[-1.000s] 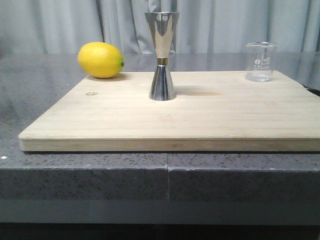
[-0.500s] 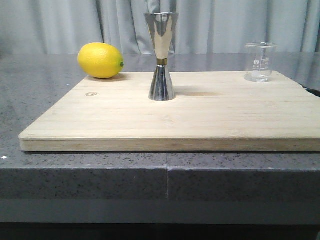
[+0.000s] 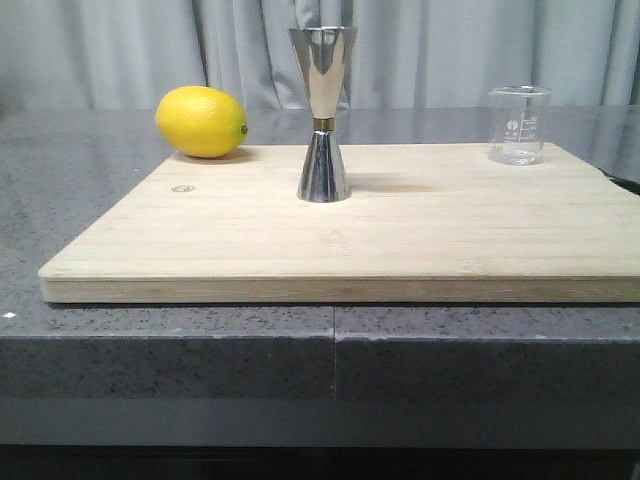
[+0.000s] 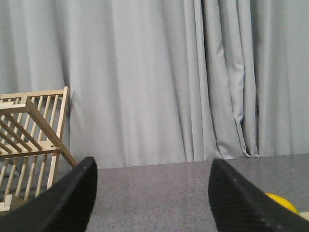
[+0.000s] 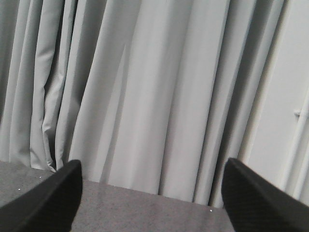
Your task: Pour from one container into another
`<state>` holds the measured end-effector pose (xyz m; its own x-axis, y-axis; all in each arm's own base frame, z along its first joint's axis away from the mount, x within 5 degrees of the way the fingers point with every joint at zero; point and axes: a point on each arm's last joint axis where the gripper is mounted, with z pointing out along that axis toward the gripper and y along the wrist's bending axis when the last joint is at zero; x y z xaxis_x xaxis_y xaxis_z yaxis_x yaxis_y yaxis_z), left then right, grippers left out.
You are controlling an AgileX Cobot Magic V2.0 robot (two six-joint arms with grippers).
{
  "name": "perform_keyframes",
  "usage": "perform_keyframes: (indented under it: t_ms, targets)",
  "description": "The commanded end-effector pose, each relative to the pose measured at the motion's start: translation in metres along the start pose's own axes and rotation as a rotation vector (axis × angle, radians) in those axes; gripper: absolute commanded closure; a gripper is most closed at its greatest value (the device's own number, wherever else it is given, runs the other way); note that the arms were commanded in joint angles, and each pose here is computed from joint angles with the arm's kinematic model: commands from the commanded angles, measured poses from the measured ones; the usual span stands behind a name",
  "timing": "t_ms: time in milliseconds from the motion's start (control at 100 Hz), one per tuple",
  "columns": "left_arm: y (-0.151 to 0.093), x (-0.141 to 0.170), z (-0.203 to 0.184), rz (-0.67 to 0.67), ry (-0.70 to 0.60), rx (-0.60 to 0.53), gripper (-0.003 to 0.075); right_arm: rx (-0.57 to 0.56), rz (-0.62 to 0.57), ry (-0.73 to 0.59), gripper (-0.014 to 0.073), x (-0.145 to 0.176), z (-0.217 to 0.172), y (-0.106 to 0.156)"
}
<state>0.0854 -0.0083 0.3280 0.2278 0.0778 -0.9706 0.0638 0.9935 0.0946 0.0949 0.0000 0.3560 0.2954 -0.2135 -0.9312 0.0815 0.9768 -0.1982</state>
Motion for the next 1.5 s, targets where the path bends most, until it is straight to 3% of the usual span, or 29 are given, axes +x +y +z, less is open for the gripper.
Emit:
perform_keyframes:
  t_ms: [0, 240, 390, 620, 770, 890, 1080, 1180, 1490]
  targets:
    - [-0.004, 0.002, -0.011, -0.022, -0.039, 0.001, 0.0271, 0.051, 0.01, -0.036, 0.0061, 0.002, -0.012, -0.005]
    - [-0.008, 0.044, -0.025, -0.048, 0.024, -0.013, 0.0271, 0.025, -0.004, 0.014, 0.0061, 0.046, -0.04, 0.002]
    - [-0.008, 0.048, -0.025, -0.098, 0.025, -0.02, 0.0271, 0.029, -0.015, 0.053, 0.0061, 0.071, -0.049, 0.006]
    - [-0.013, 0.047, -0.026, -0.112, 0.02, 0.053, 0.0279, 0.107, -0.015, -0.004, 0.0061, 0.068, -0.053, -0.001]
    - [-0.017, 0.047, -0.026, -0.125, 0.019, 0.109, 0.0374, 0.104, -0.013, -0.002, 0.0067, 0.068, -0.053, -0.001]
    - [-0.019, 0.047, -0.027, -0.131, 0.019, 0.134, 0.0507, 0.104, -0.013, -0.002, 0.0176, 0.068, -0.053, -0.001]
    - [-0.019, 0.047, -0.027, -0.132, 0.019, 0.138, 0.0736, 0.104, -0.013, -0.002, 0.0523, 0.068, -0.053, -0.001]
    - [-0.019, 0.047, -0.027, -0.132, 0.019, 0.138, 0.0741, 0.104, -0.013, -0.002, 0.0666, 0.068, -0.053, -0.001]
    - [-0.019, 0.047, -0.027, -0.132, 0.019, 0.138, 0.0741, 0.093, -0.007, 0.007, 0.0662, 0.069, -0.053, 0.0]
